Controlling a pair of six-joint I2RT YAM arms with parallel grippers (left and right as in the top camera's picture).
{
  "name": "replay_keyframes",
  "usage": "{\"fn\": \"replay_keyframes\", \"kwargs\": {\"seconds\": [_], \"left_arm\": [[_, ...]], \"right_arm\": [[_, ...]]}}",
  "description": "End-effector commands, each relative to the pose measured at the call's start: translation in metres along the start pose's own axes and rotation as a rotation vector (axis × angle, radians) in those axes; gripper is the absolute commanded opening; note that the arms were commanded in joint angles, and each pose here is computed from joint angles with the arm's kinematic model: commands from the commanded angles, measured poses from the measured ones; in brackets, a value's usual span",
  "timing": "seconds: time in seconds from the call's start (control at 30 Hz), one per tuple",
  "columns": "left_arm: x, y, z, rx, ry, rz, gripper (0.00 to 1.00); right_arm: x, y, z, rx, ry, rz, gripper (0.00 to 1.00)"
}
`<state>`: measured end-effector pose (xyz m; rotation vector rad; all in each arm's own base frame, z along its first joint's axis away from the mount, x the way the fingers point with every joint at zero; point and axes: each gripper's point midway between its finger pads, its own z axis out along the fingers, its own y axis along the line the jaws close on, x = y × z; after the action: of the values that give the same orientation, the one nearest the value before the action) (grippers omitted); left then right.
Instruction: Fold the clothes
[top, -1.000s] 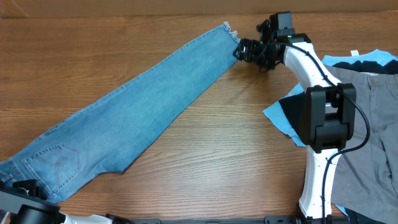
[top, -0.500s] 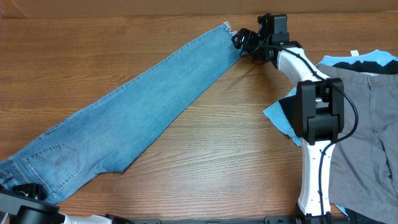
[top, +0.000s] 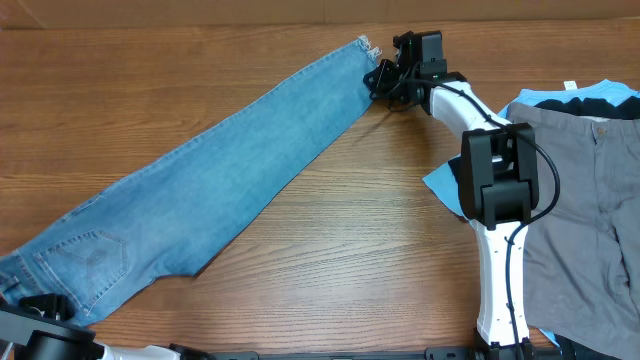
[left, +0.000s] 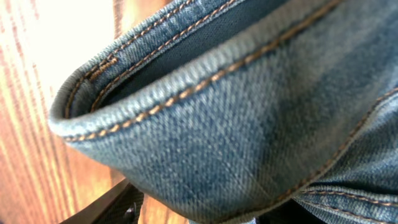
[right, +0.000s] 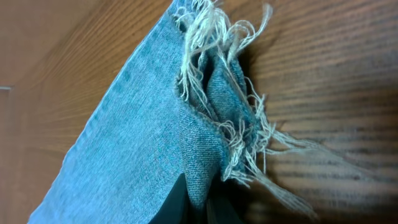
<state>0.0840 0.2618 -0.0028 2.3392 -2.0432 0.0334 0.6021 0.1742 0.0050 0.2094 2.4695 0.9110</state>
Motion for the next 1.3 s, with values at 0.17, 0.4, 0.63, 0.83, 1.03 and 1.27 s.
{"fn": "replay_keyframes", "kwargs": {"seconds": [0.17,0.4,0.63,0.83,1.03,1.27], "left_arm": [[0.011,-0.045,0.008,0.241,0.08,0.089,0.62],[0.016,-0.127,-0.035,0.759,0.068,0.315,0.91],[0.033,-0.152,-0.061,0.95,0.127,0.366,0.89],[0.049,-0.168,-0.106,1.192,0.165,0.461,0.77],[0.067,-0.176,-0.163,1.217,0.089,0.638,0.73],[0.124,-0.191,-0.251,1.07,-0.087,0.936,0.74]], "right_arm": [[-0.033,-0.02,-0.069,0.052,-0.028,0.096,0.04],[-0.088,-0.052,-0.196,0.24,-0.196,0.142,0.04],[-0.115,-0.03,-0.302,0.233,-0.325,0.035,0.04],[-0.106,0.049,-0.347,0.148,-0.363,-0.123,0.04],[-0.057,0.142,-0.324,0.039,-0.257,-0.232,0.04],[0.004,0.233,-0.257,-0.02,-0.162,-0.312,0.04]]}}
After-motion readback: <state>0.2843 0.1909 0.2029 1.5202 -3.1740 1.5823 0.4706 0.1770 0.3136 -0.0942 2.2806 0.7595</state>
